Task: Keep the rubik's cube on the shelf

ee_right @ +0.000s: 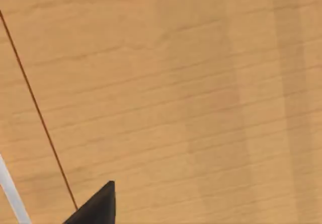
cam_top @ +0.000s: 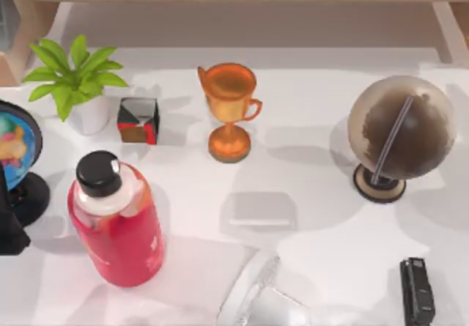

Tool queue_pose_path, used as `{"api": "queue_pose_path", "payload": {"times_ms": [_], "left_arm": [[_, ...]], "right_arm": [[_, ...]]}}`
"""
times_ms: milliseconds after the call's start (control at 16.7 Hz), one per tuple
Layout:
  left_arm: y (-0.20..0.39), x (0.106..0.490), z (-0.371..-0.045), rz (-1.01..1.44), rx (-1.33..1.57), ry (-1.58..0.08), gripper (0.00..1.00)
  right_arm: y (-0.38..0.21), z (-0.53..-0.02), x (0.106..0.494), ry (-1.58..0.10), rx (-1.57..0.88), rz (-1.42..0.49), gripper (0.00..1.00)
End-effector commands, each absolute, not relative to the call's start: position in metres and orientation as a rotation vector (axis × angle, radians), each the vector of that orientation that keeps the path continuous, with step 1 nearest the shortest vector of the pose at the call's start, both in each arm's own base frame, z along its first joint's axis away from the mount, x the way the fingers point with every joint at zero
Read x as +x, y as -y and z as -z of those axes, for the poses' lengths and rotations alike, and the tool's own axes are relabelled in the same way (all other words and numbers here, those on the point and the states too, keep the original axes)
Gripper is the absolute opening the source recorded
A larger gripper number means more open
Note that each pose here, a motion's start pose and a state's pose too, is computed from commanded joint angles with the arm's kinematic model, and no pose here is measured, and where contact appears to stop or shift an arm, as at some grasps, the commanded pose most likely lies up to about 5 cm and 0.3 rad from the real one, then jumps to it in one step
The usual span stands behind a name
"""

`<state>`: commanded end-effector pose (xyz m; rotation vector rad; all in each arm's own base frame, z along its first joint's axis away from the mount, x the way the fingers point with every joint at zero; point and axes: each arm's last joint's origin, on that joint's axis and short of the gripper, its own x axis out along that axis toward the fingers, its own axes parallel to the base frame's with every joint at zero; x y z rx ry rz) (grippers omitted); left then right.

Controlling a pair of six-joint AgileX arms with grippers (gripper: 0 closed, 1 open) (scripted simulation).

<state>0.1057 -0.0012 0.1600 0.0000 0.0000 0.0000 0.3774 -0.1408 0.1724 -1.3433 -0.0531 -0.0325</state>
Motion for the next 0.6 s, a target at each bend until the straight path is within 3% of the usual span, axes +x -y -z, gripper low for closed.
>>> {"api": "queue_pose_path", "payload": {"times_ms": [300, 600], "left_arm": [[0.001, 0.106, -0.16, 0.0, 0.0, 0.0, 1.0], [0.001, 0.106, -0.16, 0.0, 0.0, 0.0, 1.0]], "right_arm": [[0.175, -0.102, 0.401, 0.004, -1.539, 0.015, 1.0], [0.18, -0.089, 0.403, -0.008, -1.571, 0.008, 1.0]]}}
